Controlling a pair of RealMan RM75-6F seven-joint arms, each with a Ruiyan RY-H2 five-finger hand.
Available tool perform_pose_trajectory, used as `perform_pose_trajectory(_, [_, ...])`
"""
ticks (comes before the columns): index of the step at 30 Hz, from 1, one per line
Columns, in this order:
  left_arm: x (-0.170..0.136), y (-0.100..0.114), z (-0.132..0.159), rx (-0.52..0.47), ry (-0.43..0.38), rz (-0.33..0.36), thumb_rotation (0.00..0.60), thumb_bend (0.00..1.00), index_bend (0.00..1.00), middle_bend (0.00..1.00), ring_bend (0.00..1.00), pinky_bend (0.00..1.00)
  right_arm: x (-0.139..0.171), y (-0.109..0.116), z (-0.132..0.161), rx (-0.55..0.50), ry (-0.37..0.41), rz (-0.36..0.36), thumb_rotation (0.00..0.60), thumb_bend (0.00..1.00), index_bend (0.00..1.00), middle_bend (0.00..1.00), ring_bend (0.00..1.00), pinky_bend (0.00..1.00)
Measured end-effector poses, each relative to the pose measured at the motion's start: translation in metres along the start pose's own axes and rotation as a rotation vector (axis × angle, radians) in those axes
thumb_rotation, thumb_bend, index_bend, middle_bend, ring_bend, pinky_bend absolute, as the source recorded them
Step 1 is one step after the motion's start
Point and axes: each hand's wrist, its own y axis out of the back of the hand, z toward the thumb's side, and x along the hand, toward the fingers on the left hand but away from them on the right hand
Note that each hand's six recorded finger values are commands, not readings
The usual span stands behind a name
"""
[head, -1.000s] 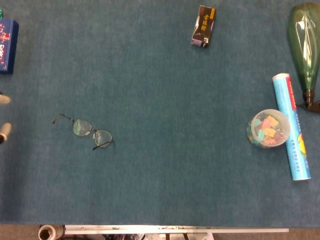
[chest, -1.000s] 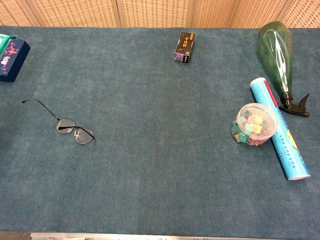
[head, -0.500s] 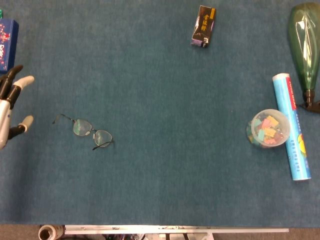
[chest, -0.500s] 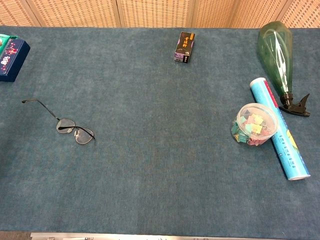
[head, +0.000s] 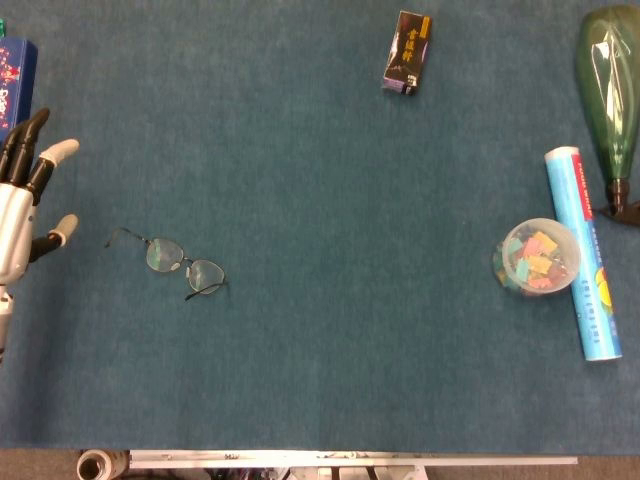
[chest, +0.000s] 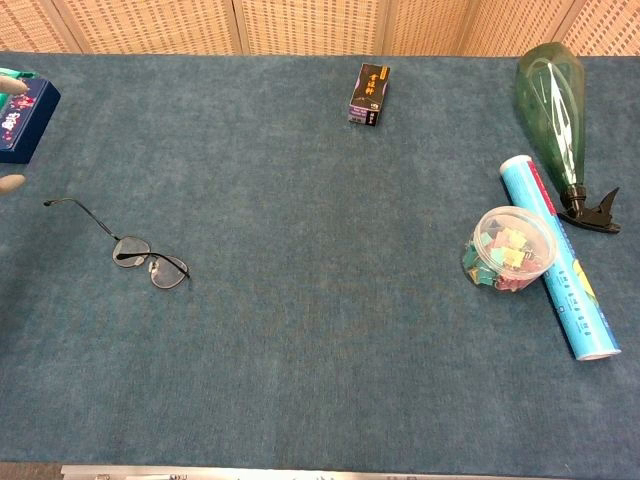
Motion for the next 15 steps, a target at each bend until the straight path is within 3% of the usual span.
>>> perform_pose_trajectory(15, [0.013,-0.022,0.022,-0.078,-0.085,0.005,0.6,0.13,0.22,0.05,0.1,0.33,0.001,-0.001,0.0,0.0,-0.003,0.004,0.6,0.21,0.22,0.3,0.36,0.47])
